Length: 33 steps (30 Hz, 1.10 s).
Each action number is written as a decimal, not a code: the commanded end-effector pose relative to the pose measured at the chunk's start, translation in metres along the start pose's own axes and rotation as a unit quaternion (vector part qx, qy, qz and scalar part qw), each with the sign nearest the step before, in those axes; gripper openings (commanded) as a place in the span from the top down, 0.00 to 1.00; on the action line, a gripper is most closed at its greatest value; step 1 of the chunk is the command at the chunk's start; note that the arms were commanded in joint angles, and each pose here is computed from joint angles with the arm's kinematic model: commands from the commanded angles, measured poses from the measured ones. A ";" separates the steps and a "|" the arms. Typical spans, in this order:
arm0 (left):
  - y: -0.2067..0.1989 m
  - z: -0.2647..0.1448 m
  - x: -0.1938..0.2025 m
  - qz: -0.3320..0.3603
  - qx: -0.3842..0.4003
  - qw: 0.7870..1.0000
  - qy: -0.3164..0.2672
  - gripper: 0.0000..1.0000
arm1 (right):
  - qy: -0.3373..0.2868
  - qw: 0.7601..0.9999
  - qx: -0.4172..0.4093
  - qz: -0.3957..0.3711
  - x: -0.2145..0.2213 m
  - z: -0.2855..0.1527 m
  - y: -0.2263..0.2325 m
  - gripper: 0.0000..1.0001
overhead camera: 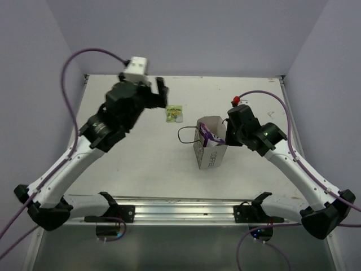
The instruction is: Place the snacks into the paper bag
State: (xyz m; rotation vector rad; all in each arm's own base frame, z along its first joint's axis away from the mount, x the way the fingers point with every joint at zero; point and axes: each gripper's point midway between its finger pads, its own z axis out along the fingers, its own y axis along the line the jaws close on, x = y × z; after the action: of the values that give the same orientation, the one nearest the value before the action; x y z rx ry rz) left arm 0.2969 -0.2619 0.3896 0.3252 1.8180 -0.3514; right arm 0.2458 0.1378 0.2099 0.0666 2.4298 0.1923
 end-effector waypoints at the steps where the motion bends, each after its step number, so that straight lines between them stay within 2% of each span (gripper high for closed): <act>1: 0.133 0.013 -0.046 -0.106 -0.154 0.968 -0.167 0.09 | -0.007 1.000 -0.002 0.003 -0.002 -0.002 -0.002 1.00; 2: 0.166 0.025 -0.031 -0.114 -0.190 0.963 -0.151 0.07 | -0.008 1.000 -0.004 0.002 -0.003 -0.002 -0.001 1.00; 3: 0.215 0.055 0.000 -0.112 -0.234 0.960 -0.105 0.04 | -0.006 1.000 -0.006 0.001 -0.003 -0.002 0.000 1.00; 5: 0.256 0.087 0.035 -0.112 -0.268 0.956 -0.036 0.00 | -0.005 1.000 -0.007 -0.001 -0.003 0.000 0.001 1.00; 6: 0.287 0.119 0.082 -0.113 -0.296 0.948 0.030 0.00 | -0.004 1.000 -0.006 -0.002 -0.003 0.000 0.001 1.00; 7: 0.299 0.128 0.074 -0.114 -0.306 0.944 0.035 0.00 | -0.004 1.000 -0.006 -0.003 -0.004 0.000 0.001 1.00; 8: 0.314 0.139 0.082 -0.115 -0.317 0.940 0.045 0.00 | -0.004 1.000 -0.005 -0.003 -0.004 0.000 0.000 1.00; 9: 0.325 0.160 0.107 -0.115 -0.323 0.937 0.073 0.00 | -0.005 1.000 -0.004 -0.003 -0.005 -0.001 0.000 1.00; 11: 0.339 0.175 0.102 -0.122 -0.327 0.934 0.072 0.00 | -0.008 1.000 0.004 -0.002 -0.007 -0.001 -0.003 1.00; 12: 0.356 0.189 0.131 -0.127 -0.338 0.926 0.106 0.00 | -0.011 1.000 0.003 -0.002 -0.009 -0.002 -0.003 1.00; 14: 0.368 0.198 0.137 -0.139 -0.340 0.922 0.125 0.00 | -0.015 1.000 0.011 -0.001 -0.011 -0.003 -0.006 1.00; 15: 0.380 0.204 0.158 -0.145 -0.342 0.917 0.143 0.00 | -0.015 1.000 0.015 0.000 -0.011 -0.003 -0.008 1.00; 16: 0.385 0.207 0.162 -0.146 -0.344 0.917 0.142 0.00 | -0.017 1.000 0.018 0.001 -0.012 -0.003 -0.009 1.00; 22: 0.412 0.202 0.209 -0.159 -0.370 0.898 0.180 0.00 | -0.009 0.999 0.035 0.010 -0.013 0.001 -0.018 1.00; 24: 0.426 0.191 0.227 -0.163 -0.388 0.885 0.198 0.01 | -0.008 0.999 0.037 0.014 -0.014 0.002 -0.019 1.00; 29: 0.420 0.182 0.268 -0.164 -0.388 0.874 0.242 0.05 | -0.001 0.999 0.035 0.014 -0.015 0.008 -0.018 1.00; 32: 0.412 0.179 0.287 -0.171 -0.374 0.874 0.259 0.15 | 0.003 0.999 0.030 0.015 -0.015 0.011 -0.015 1.00; 33: 0.408 0.180 0.288 -0.175 -0.364 0.878 0.258 0.24 | 0.003 0.999 0.029 0.014 -0.015 0.011 -0.014 1.00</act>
State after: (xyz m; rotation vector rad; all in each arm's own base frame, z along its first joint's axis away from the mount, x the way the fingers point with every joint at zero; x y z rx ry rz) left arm 0.5482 0.0570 0.0486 -0.5001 2.3571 0.2680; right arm 0.2595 0.1239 0.2062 0.1381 2.4438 0.1457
